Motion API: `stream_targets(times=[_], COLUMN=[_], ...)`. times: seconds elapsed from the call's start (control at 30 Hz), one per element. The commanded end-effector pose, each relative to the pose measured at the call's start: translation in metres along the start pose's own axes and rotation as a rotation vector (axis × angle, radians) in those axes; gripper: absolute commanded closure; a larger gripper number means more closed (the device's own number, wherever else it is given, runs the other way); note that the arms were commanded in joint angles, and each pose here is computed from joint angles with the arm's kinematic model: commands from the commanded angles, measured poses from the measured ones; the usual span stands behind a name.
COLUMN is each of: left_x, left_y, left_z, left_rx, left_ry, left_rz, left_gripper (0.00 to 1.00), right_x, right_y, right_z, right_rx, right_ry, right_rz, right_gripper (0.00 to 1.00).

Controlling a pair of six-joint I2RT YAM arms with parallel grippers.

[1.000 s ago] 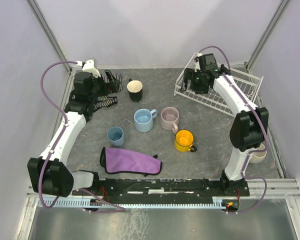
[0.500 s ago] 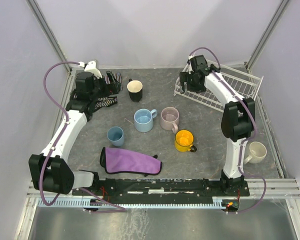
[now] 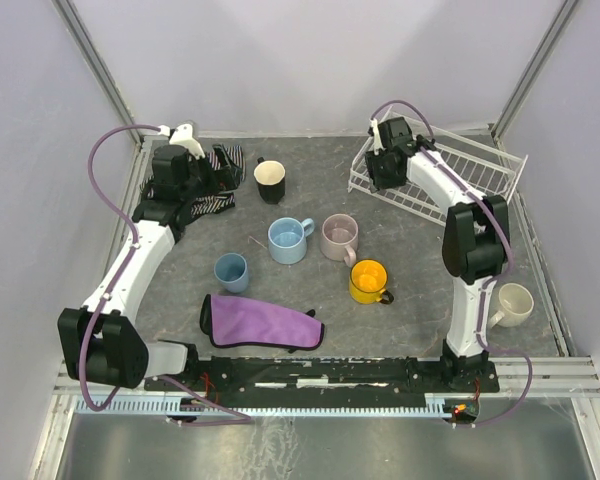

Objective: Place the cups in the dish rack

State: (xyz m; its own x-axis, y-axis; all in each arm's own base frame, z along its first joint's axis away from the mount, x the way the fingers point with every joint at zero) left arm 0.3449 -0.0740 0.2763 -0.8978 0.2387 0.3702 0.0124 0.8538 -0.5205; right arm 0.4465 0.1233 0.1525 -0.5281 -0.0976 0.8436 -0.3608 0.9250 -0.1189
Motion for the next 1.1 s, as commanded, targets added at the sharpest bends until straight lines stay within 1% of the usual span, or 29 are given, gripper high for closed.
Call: stream_targets(times=[0.0, 0.1, 0.23, 0.43, 0.5, 0.57, 0.6, 0.67, 0.83, 0.97, 1.07], left_x=[-0.002, -0.004, -0.005, -0.004, -0.002, 0.002, 0.005, 0.009, 0.015, 0.009, -0.001], left_y=[0.001, 0.001, 0.001, 0.0, 0.0, 0.0, -0.001, 0.001, 0.01, 0.015, 0.018], left_z=[-0.001, 0.001, 0.003, 0.005, 0.007, 0.01, 0.011, 0.015, 0.026, 0.034, 0.034], left_rx=[-0.019, -0.014, -0.009, -0.001, 0.004, 0.003, -0.001, -0.009, -0.016, 0.016, 0.076], left_ry=[-0.014, -0.007, 0.001, 0.01, 0.012, 0.013, 0.017, 0.047, 0.107, 0.158, 0.143], left_rz=[0.011, 0.013, 0.017, 0.03, 0.037, 0.044, 0.043, 0.031, -0.04, -0.074, -0.113], left_gripper=[0.01, 0.01, 0.01, 0.01, 0.01, 0.01, 0.01, 0.01, 0.01, 0.01, 0.01], right_x=[0.019, 0.02, 0.028, 0.039, 0.043, 0.051, 0.057, 0.07, 0.109, 0.121, 0.124], right_y=[0.003, 0.006, 0.008, 0.014, 0.016, 0.017, 0.016, 0.014, 0.009, 0.024, 0.047], right_z=[0.008, 0.021, 0.033, 0.042, 0.04, 0.035, 0.032, 0.025, 0.01, -0.005, -0.021], right_rx=[0.006, 0.018, 0.024, 0.043, 0.044, 0.036, 0.032, 0.018, -0.008, 0.003, 0.03], right_ry=[-0.027, 0.0, 0.0, -0.003, -0.029, -0.066, -0.087, -0.136, -0.273, -0.268, -0.238], right_rz=[0.003, -0.004, -0.008, -0.048, -0.067, -0.066, -0.063, -0.048, 0.0, -0.086, -0.173], right_gripper=[0.54, 0.58, 0.6, 0.51, 0.49, 0.36, 0.3, 0.23, 0.2, 0.19, 0.19])
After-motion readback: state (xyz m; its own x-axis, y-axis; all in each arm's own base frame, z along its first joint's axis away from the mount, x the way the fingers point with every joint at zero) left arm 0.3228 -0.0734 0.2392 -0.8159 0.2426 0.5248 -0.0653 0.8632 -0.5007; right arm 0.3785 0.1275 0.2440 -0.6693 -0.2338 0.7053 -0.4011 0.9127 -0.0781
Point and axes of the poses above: each gripper's point midway between its finger pads, its own x axis back along the fingers, its own y axis along the line the jaws close on, z = x × y, the point moved 7 cm from there along x, back along the fingers, and after that the axes turned 13 degrees about x, right-handed, at the moved point
